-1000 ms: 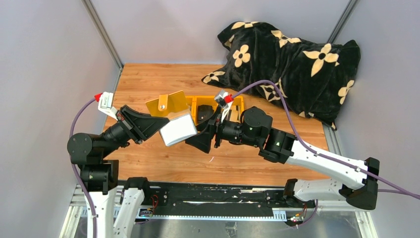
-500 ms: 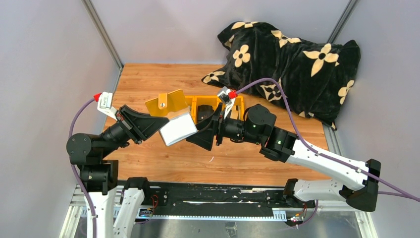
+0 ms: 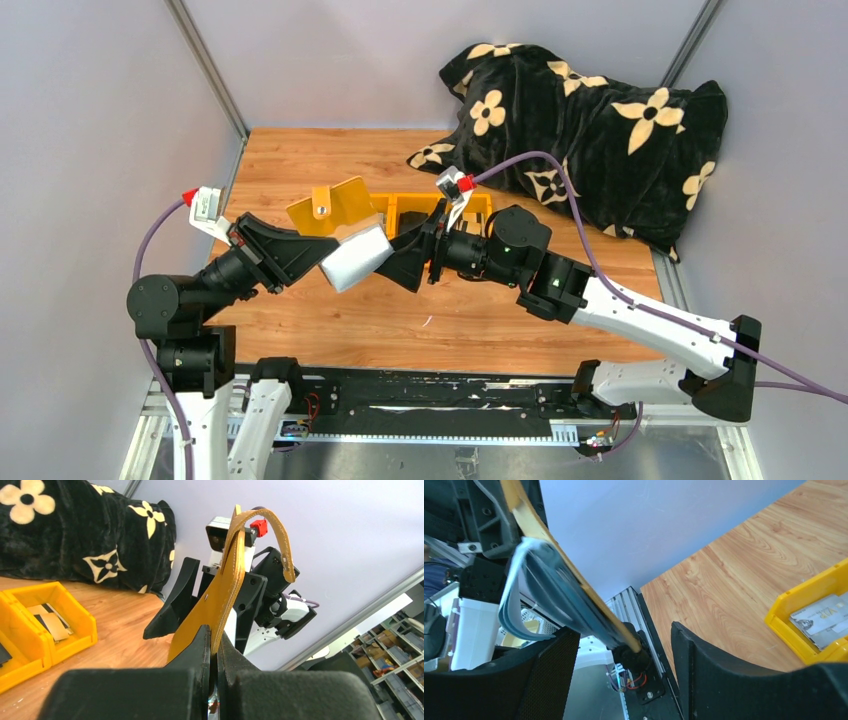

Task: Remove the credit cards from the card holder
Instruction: Open the card holder.

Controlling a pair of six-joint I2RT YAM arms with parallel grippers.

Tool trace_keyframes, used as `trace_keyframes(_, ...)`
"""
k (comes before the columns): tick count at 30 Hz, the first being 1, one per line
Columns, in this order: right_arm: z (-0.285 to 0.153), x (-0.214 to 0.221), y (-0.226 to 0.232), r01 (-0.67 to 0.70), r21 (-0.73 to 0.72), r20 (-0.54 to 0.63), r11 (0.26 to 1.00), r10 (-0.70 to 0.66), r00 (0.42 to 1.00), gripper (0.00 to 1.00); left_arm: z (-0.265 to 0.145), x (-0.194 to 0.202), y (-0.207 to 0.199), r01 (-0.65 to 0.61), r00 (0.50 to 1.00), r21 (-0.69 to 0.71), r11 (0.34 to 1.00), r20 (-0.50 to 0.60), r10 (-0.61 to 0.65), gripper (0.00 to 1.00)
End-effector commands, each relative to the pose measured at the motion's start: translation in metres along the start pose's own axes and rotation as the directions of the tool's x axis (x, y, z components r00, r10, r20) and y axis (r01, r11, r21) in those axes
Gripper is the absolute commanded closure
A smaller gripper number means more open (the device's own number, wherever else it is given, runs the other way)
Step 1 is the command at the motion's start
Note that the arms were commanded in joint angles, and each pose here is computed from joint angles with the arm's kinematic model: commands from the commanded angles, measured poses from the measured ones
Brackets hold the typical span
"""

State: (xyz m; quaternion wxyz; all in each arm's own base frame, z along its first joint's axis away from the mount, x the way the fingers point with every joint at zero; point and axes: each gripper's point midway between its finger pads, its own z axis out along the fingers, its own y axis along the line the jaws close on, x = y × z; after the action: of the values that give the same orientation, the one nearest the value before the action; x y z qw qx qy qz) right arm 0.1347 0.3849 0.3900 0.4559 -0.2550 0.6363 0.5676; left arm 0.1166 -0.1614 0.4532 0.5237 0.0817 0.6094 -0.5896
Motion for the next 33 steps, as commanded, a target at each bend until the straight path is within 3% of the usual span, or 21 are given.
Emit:
trace_keyframes(1,0.000,-0.055,0.036,0.002,-0.113,0.167,0.994,0.017,0.986,0.29,-0.005,0.012,-0.010,0.005,0.999,0.027,1.000,-0.054,-0.003,1.00)
trace_keyframes(6,-0.007,-0.063,0.068,-0.037,-0.274,0.173,0.961,0.087,0.981,0.25,-0.006,0.015,-0.006,-0.005,0.998,0.021,1.000,-0.063,0.006,1.00)
trace_keyframes(13,-0.006,-0.068,0.058,-0.069,-0.213,0.194,0.975,0.111,0.975,0.27,-0.008,0.019,-0.009,-0.019,0.997,0.037,0.999,-0.076,0.022,1.00)
trace_keyframes(16,0.001,-0.066,0.059,-0.085,-0.224,0.172,0.971,0.125,0.977,0.34,-0.011,0.023,-0.014,-0.033,0.995,0.053,0.998,-0.089,0.037,1.00)
trace_keyframes(19,0.007,-0.064,0.062,-0.102,-0.237,0.144,0.966,0.139,0.980,0.52,-0.013,0.026,-0.017,-0.047,0.994,0.060,0.997,-0.097,0.052,1.00)
trace_keyframes(20,0.008,-0.064,0.064,-0.110,-0.244,0.138,0.964,0.146,0.980,0.63,-0.014,0.026,-0.017,-0.066,0.993,0.057,0.996,-0.095,0.072,0.96)
trace_keyframes(21,0.008,-0.064,0.064,-0.114,-0.244,0.132,0.963,0.150,0.980,0.68,-0.015,0.026,-0.015,-0.090,0.991,0.043,0.995,-0.093,0.093,0.84)
trace_keyframes(22,0.007,-0.065,0.065,-0.121,-0.242,0.128,0.963,0.155,0.980,0.74,-0.016,0.026,-0.014,-0.135,0.986,0.026,0.990,-0.092,0.137,0.69)
trace_keyframes(23,0.005,-0.065,0.065,-0.126,-0.234,0.126,0.964,0.158,0.979,0.78,-0.018,0.027,-0.010,-0.173,0.980,0.006,0.985,-0.103,0.173,0.46)
trace_keyframes(26,-0.002,-0.064,0.059,-0.132,-0.197,0.137,0.971,0.161,0.977,0.86,-0.023,0.027,-0.010,-0.293,0.947,-0.030,0.956,-0.145,0.286,0.07)
trace_keyframes(27,-0.004,-0.063,0.056,-0.136,-0.187,0.139,0.973,0.163,0.977,0.87,-0.024,0.026,-0.010,-0.301,0.944,-0.046,0.952,-0.157,0.291,0.01)
trace_keyframes(30,-0.010,-0.062,0.053,-0.141,-0.168,0.143,0.976,0.165,0.976,0.92,-0.028,0.024,-0.007,-0.379,0.915,-0.076,0.922,-0.180,0.361,0.00)
trace_keyframes(33,-0.010,-0.059,0.051,-0.148,-0.156,0.126,0.977,0.168,0.978,0.96,-0.029,0.032,-0.011,-0.359,0.919,-0.039,0.932,-0.187,0.347,0.00)
